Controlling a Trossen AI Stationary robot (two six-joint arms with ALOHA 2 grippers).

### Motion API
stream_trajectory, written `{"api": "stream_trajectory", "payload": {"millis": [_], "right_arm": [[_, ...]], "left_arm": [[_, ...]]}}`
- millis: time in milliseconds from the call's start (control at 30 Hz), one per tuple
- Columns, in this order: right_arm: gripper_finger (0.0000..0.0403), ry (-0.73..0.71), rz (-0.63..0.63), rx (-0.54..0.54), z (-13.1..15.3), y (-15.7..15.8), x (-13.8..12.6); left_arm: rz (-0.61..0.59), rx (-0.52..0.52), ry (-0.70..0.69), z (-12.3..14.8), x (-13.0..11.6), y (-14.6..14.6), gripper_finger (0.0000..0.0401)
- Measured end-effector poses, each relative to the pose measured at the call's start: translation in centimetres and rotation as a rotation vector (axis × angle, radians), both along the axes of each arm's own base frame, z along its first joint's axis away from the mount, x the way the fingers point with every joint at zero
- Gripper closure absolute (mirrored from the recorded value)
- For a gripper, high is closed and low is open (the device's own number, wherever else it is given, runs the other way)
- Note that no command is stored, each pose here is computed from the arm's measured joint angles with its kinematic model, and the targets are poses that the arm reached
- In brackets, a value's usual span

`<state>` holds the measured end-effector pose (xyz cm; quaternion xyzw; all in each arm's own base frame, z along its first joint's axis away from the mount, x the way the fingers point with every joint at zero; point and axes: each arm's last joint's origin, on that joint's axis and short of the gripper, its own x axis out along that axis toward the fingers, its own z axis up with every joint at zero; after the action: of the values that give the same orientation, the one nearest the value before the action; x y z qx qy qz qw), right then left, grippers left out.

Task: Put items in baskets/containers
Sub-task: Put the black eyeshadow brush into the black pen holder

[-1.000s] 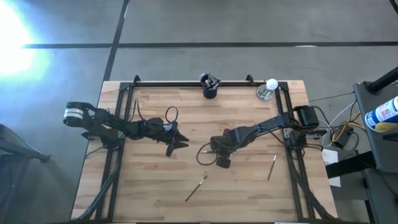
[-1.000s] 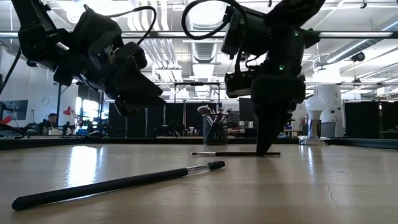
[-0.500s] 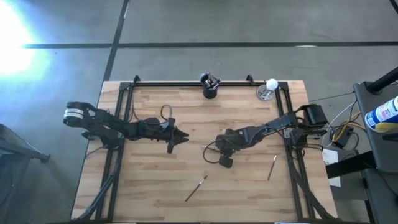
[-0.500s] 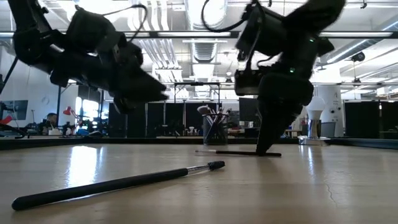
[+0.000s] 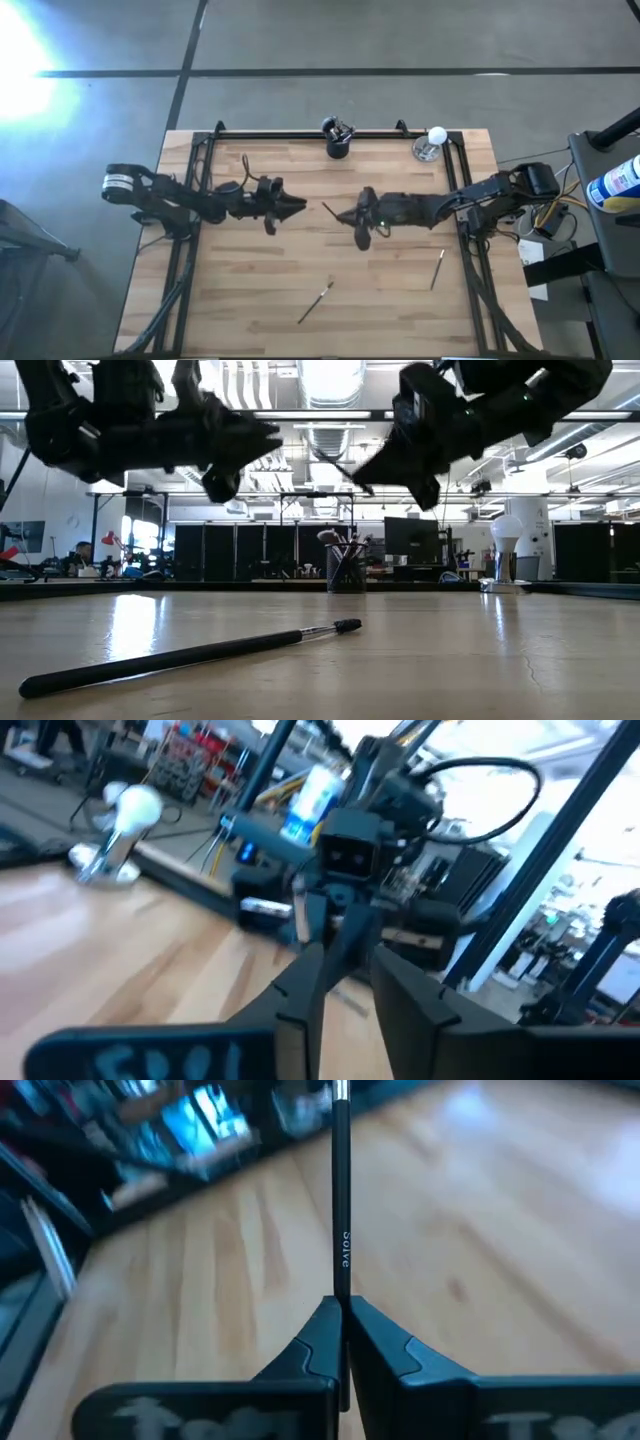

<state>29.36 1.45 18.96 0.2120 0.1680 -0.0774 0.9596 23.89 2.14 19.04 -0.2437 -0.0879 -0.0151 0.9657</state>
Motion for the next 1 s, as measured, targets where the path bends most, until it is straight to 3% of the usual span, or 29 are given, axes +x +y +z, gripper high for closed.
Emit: {"api": "stream_trajectory", "payload": {"millis": [300, 767, 867, 1000], "right_arm": [[0.0394, -0.241, 0.016, -0.066, 2.1, -0.1, 0.7], [0.0394, -0.29, 0.04, -0.116, 2.8, 0.0, 0.9], [0.0394, -0.29, 0.046, -0.127, 2.8, 0.0, 0.9], [0.0395, -0.293, 0.052, -0.135, 2.8, 0.1, 0.9]], "left_arm": [[-0.021, 0.066, -0.121, 3.4, 2.0, 0.1, 0.0287], [-0.037, 0.199, -0.111, 6.2, 4.3, 0.3, 0.0284], [-0.042, 0.238, -0.124, 6.9, 4.6, 0.3, 0.03], [-0.059, 0.258, -0.135, 7.3, 4.8, 0.3, 0.0372]]}}
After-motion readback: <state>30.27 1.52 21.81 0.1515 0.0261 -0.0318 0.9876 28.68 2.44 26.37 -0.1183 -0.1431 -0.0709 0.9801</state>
